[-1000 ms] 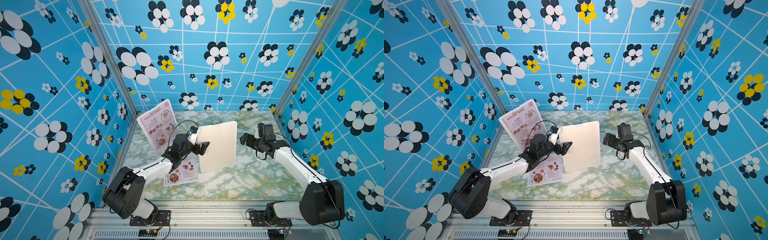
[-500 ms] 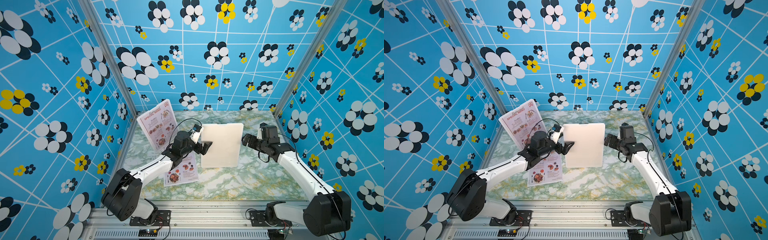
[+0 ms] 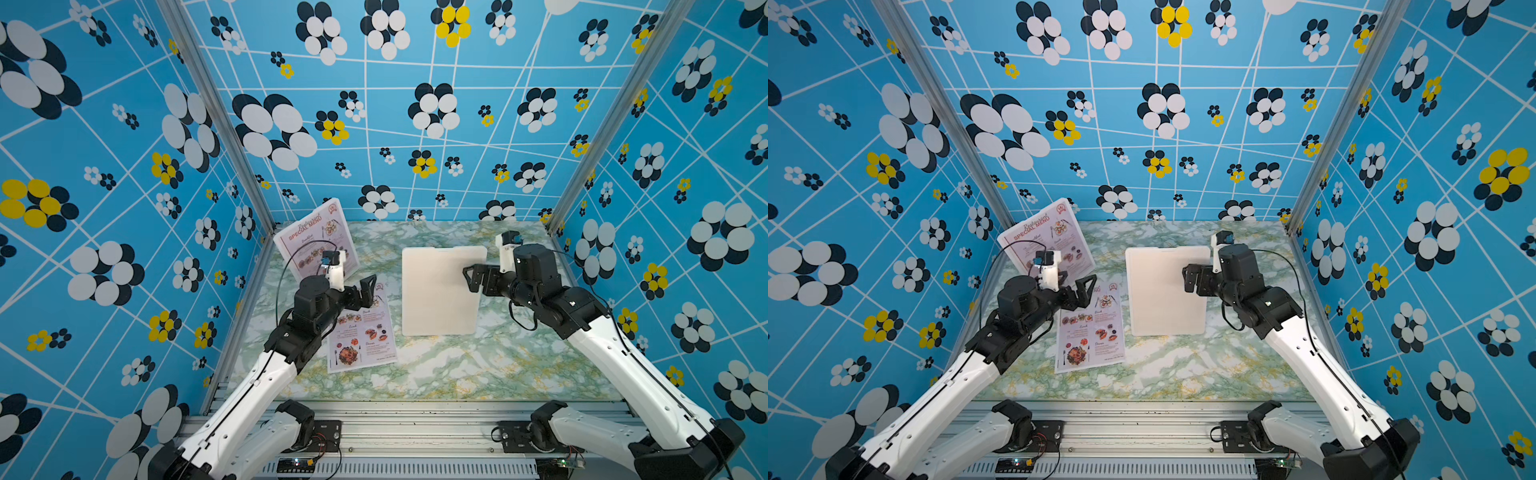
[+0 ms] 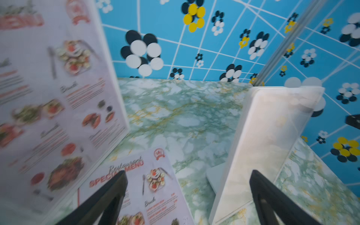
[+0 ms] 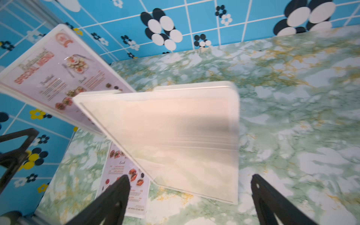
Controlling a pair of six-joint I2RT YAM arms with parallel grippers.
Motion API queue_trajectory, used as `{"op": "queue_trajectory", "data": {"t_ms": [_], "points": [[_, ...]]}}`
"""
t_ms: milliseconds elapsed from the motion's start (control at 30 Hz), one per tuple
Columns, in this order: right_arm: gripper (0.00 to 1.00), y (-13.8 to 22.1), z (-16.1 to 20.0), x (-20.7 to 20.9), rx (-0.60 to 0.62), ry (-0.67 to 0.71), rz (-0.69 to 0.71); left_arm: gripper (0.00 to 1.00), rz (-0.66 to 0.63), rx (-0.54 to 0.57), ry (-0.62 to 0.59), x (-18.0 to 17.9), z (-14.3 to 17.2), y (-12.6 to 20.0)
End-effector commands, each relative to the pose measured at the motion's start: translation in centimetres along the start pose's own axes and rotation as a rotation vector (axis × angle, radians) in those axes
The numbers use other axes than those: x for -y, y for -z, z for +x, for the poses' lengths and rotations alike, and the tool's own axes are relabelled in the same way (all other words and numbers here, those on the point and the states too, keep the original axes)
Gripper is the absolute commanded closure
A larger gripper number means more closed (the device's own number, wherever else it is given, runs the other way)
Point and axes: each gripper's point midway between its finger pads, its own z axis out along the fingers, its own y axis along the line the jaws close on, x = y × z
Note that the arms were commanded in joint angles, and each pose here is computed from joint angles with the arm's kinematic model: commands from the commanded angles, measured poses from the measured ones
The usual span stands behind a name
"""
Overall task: Insert the menus into the narrow rack
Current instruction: Move the narrow rack to the center of the board, then pick up the menu from the center of the board.
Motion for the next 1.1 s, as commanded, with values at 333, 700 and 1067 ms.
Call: {"op": "queue_trajectory", "data": {"t_ms": [333, 700, 1067], "points": [[0.01, -10.4, 14.8, -15.1, -0.377, 0.242, -0.117, 0.01, -0.279, -0.336, 0.531, -8.9, 16.2, 4.5], [0.01, -17.5, 18.2, -18.0, -0.493, 0.264, -0.067, 0.01, -0.481, -0.349, 0.621, -12.5, 18.3, 4.0], [0.01, -22.3, 20.7, -15.3, -0.576, 0.229, 0.053, 0.01, -0.430, -0.360, 0.619, -13.0, 17.1, 0.5]]}}
